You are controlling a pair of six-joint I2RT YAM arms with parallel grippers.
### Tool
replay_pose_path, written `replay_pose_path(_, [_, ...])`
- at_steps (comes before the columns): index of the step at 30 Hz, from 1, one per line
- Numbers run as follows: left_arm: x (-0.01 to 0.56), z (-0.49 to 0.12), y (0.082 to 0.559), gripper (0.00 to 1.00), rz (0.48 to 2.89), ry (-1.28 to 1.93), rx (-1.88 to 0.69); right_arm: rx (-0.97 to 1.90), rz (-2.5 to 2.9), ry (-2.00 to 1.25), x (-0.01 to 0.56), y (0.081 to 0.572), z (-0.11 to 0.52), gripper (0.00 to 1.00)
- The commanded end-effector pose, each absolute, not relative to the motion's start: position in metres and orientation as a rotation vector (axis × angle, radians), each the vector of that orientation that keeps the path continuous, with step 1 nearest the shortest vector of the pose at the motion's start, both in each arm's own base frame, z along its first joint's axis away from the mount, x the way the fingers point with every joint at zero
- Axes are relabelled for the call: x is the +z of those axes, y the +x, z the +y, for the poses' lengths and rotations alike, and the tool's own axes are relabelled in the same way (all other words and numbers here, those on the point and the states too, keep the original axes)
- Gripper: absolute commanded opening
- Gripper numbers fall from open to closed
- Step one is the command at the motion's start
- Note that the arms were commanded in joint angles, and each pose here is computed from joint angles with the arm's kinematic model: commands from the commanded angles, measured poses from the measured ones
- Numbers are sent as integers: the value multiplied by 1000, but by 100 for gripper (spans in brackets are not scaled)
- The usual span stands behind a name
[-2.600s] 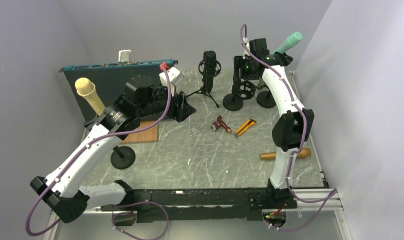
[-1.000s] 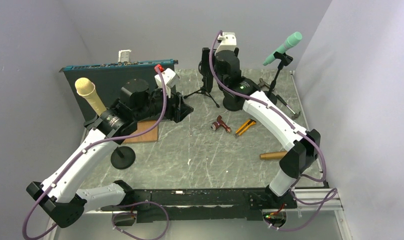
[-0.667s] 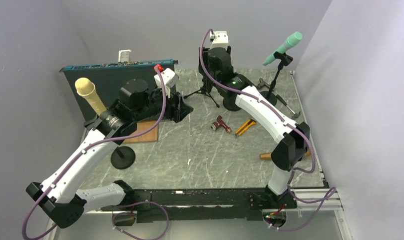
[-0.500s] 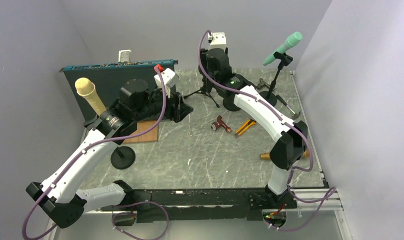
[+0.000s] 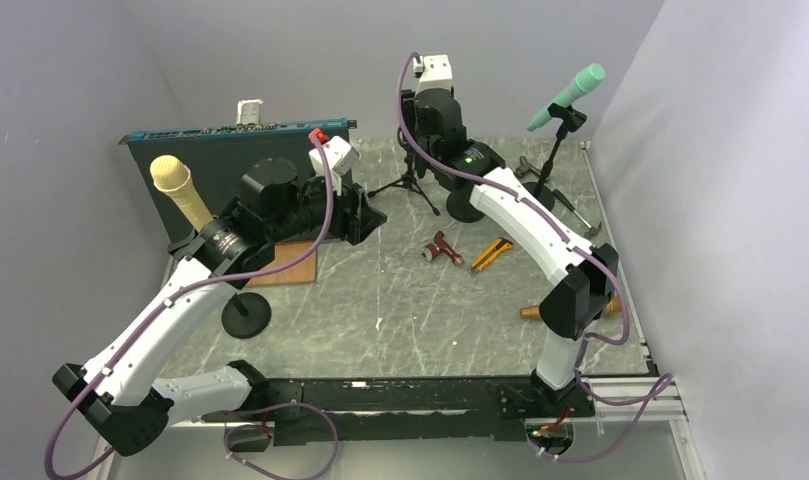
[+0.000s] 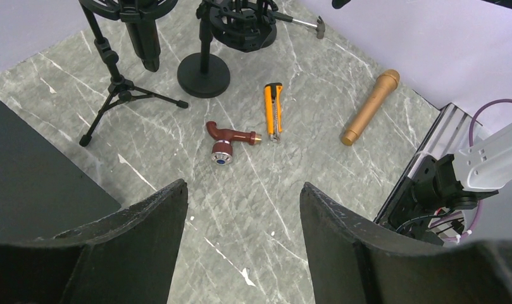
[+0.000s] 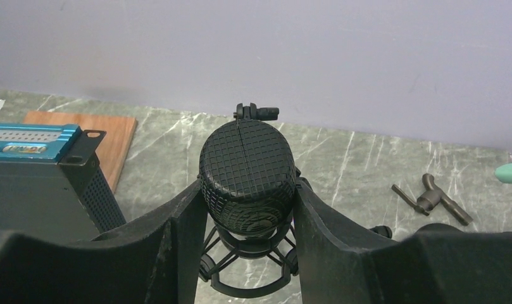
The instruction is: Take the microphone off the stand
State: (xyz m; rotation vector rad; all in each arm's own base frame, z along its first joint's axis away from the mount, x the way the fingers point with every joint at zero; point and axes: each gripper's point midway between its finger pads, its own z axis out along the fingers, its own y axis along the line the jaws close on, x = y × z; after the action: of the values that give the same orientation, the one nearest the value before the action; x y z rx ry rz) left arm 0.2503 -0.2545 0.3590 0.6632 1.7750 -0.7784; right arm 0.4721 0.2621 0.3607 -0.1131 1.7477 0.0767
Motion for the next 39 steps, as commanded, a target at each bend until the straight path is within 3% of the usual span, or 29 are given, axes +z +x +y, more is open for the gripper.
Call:
replay_pose_path(1, [373, -255, 251, 69, 1719, 661, -780, 137, 1596, -76, 436, 459, 254, 13])
replay_pose_path(9, [371, -257, 252, 69, 1729, 664, -785, 206, 1402, 2, 527, 433, 232, 8])
replay_pose_path(14, [372, -257, 252, 69, 1726, 665, -782, 307, 1243, 20, 593, 400, 217, 0])
replay_pose_path(20, [370, -257, 253, 69, 1731, 665, -780, 369, 1093, 88, 645, 347, 174, 0])
replay_pose_path(25, [371, -257, 251, 68, 1727, 665, -782, 249, 1151, 187, 594, 320, 123, 0])
replay_pose_path(39, [357, -269, 254, 69, 1768, 688, -808, -118, 1489, 544, 347, 232, -8, 0])
